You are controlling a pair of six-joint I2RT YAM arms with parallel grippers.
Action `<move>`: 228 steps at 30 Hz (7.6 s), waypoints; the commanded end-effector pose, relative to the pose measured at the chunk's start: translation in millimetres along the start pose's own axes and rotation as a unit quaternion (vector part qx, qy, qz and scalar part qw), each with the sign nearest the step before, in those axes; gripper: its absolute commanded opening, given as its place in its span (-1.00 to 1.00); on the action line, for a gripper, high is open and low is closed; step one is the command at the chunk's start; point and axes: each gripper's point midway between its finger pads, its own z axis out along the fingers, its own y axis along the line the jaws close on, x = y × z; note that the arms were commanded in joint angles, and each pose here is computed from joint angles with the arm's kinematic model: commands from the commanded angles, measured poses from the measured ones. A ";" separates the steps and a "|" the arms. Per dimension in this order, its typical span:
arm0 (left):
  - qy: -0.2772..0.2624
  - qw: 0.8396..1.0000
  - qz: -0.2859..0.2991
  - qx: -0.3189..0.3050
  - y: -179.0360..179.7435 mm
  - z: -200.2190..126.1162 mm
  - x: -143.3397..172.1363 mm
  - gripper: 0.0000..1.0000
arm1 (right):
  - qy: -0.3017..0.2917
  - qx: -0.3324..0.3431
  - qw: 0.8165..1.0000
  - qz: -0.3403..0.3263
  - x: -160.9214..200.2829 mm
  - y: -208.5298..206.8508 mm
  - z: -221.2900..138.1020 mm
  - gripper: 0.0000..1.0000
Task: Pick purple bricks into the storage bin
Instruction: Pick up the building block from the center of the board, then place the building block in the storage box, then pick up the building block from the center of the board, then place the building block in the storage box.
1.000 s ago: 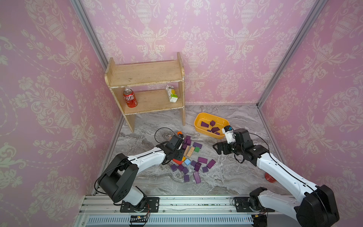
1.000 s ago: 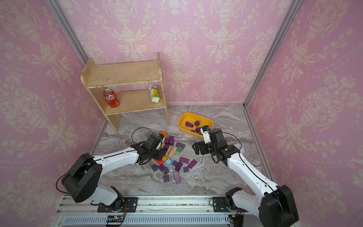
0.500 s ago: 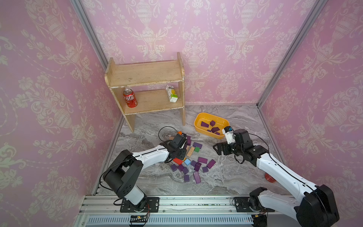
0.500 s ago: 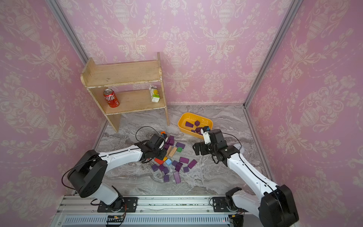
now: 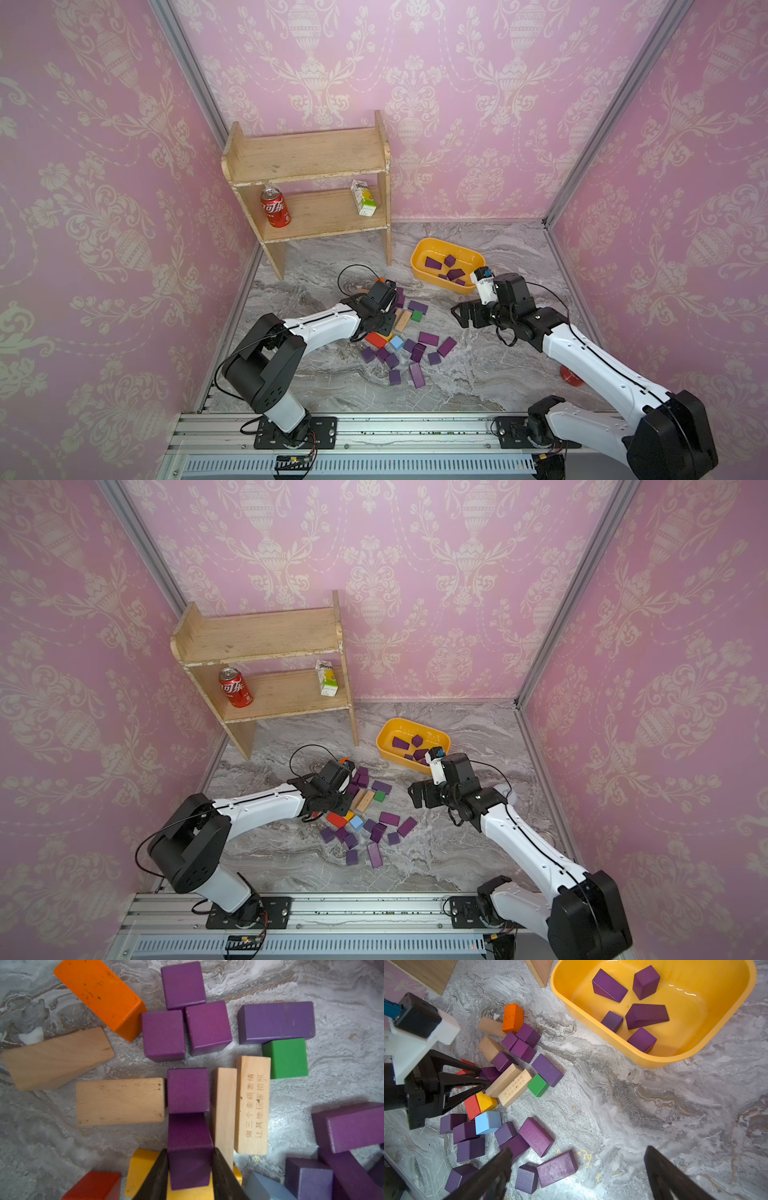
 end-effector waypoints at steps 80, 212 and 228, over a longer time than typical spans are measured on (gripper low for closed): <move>-0.160 0.982 0.030 0.094 -94.3 31.0 -239.9 -0.28 | -0.015 0.034 0.998 0.056 15.0 -20.4 -2.4 1.00; -0.231 0.972 -0.030 -0.045 29.4 -108.2 -36.7 0.98 | 0.040 0.088 0.995 0.009 -57.8 30.3 56.6 -0.63; -0.227 0.971 -0.028 -0.067 36.1 -105.8 -38.0 0.98 | -0.015 0.112 0.991 0.074 -148.0 -39.8 88.7 -0.70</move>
